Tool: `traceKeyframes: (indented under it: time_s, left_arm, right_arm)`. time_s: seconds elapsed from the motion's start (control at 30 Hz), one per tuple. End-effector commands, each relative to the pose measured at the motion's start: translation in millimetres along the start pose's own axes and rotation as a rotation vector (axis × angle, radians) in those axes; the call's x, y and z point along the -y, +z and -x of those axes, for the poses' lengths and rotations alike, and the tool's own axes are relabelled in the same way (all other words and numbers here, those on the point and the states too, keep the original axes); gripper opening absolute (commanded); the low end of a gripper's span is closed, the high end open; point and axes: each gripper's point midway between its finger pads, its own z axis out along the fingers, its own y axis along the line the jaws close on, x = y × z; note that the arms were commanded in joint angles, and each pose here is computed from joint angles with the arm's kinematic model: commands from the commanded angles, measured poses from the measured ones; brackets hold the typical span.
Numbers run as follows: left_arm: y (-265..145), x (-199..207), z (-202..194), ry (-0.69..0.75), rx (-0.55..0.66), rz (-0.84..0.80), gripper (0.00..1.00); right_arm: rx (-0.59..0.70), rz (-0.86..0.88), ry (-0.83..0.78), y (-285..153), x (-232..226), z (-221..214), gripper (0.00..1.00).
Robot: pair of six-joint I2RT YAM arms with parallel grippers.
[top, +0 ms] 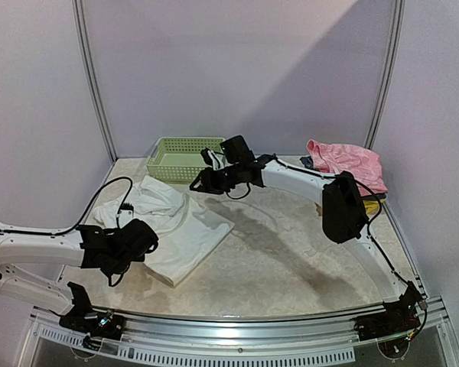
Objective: Fold and stack the mixed laundry pile
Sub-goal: Fold the rectangle-folded T-shirt at the center of the board.
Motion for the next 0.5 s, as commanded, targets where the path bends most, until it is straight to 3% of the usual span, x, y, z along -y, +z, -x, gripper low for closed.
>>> traceKeyframes:
  time_s: [0.0, 0.13, 0.27, 0.47]
  left_arm:
    - [10.4, -12.4, 11.8, -0.076, 0.037, 0.078, 0.46]
    - [10.2, -13.2, 26.2, -0.065, 0.057, 0.097, 0.64]
    - [3.1, -1.4, 44.8, -0.004, 0.075, 0.037, 0.66]
    - [-2.7, 13.3, 50.8, 0.021, 0.079, -0.067, 0.65]
  right_arm:
    - [-0.004, 0.027, -0.025, -5.0, -13.1, 3.9, 0.4]
    - [-0.038, -0.009, -0.071, -30.2, -23.2, 2.7, 0.46]
    - [-0.047, -0.092, -0.111, -75.4, -4.7, -3.5, 0.51]
    - [0.078, -0.219, -0.054, -183.2, 34.6, -6.9, 0.58]
